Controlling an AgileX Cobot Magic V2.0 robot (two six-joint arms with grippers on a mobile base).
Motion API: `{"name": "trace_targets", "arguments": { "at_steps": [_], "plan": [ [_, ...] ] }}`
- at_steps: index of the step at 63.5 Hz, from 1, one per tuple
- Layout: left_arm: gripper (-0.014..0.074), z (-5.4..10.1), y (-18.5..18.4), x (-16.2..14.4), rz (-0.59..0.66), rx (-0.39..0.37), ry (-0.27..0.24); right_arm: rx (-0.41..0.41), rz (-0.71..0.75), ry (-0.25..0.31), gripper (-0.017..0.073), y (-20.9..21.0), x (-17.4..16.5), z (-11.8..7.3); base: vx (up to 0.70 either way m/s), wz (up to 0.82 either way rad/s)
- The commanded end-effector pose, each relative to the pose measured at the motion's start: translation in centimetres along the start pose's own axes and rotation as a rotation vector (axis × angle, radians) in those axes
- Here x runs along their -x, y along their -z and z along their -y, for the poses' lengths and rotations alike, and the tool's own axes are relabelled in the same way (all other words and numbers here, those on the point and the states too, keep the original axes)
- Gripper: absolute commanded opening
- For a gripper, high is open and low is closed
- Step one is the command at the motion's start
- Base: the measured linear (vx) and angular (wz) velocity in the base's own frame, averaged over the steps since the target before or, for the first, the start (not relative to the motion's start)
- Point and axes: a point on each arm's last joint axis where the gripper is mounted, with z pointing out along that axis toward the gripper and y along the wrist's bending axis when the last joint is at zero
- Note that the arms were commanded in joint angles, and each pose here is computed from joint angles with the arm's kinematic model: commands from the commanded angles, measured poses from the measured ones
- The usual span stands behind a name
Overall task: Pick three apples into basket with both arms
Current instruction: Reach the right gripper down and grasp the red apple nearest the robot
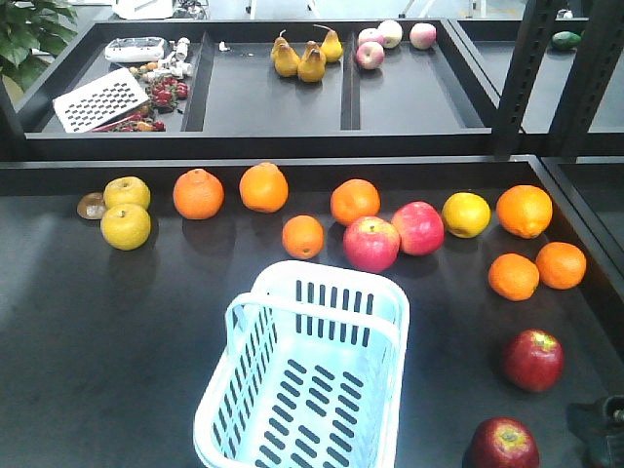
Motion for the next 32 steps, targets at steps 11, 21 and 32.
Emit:
{"name": "trace_targets", "arguments": {
  "at_steps": [11, 21, 32],
  "plan": [
    [0.059, -0.2, 0.5, 1.3, 0.089, 0.013, 0.008, -0.007, -0.013, 0.01, 0.0689, -1.0, 1.9, 0.2, 0.0, 0.0],
    [0.059, -0.2, 0.5, 1.3, 0.089, 0.013, 0.008, 0.001, -0.147, 0.046, 0.0673, -4.1, 2.4, 0.3, 0.0, 0.0],
    [0.059, -0.2, 0.5, 1.3, 0.089, 0.013, 0.008, 0.006, -0.258, 0.043, 0.0668, -7.6, 2.9, 0.5, 0.0, 0.0]
  ]
}}
